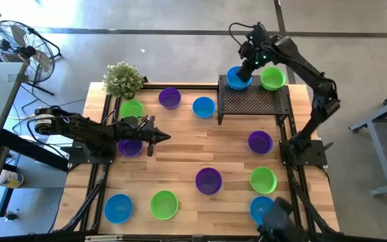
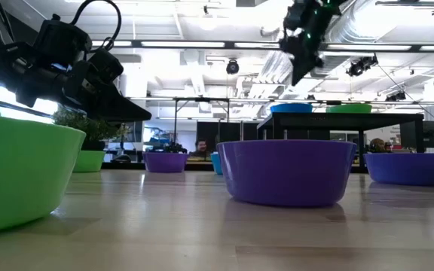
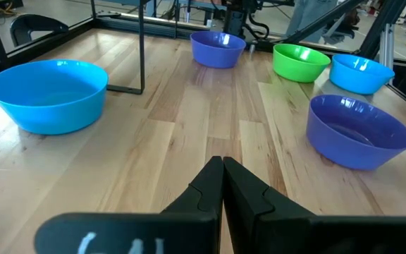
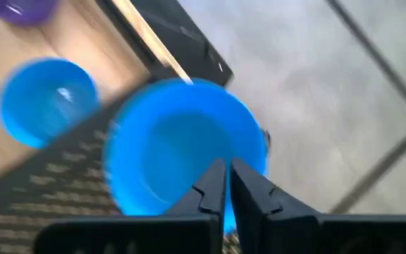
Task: Pick & Place Mini bowls
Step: Put the dark blue bowl on the shelf
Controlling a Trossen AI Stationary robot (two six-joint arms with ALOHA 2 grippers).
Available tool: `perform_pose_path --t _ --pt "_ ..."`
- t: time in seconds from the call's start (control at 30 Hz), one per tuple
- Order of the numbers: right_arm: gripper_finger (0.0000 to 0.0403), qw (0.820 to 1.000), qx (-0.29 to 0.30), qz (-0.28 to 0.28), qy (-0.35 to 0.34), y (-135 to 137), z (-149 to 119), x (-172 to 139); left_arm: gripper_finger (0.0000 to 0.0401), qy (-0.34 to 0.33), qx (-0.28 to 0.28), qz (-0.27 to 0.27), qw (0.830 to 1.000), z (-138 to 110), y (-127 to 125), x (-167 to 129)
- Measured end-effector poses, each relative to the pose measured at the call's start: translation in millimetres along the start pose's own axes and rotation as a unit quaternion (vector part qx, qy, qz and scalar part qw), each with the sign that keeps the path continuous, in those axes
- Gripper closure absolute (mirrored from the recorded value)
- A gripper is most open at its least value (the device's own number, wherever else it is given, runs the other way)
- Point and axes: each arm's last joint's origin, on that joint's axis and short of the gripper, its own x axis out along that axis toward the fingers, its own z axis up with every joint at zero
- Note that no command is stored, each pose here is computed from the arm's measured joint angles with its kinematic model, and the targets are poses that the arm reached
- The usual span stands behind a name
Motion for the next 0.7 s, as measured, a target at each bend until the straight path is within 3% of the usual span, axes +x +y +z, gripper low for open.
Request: perform_pose_path --t 0.23,0.4,0.7 --pt "0.0398 0.992 -0.051 0.041 -0.106 53.9 20.5 -23.3 0.0397 0.000 0.000 0.000 1.000 0.0 0.0 0.0" --pt "0.0400 0.984 -0.097 0.070 -0.135 101.1 26.9 -29.9 0.0397 0.000 0.000 0.000 1.000 0.0 0.0 0.0" --pt "0.0402 0.971 -0.134 0.071 -0.183 175.5 25.4 -48.4 0.0397 0.005 -0.001 0.001 1.000 -0.9 0.1 0.0"
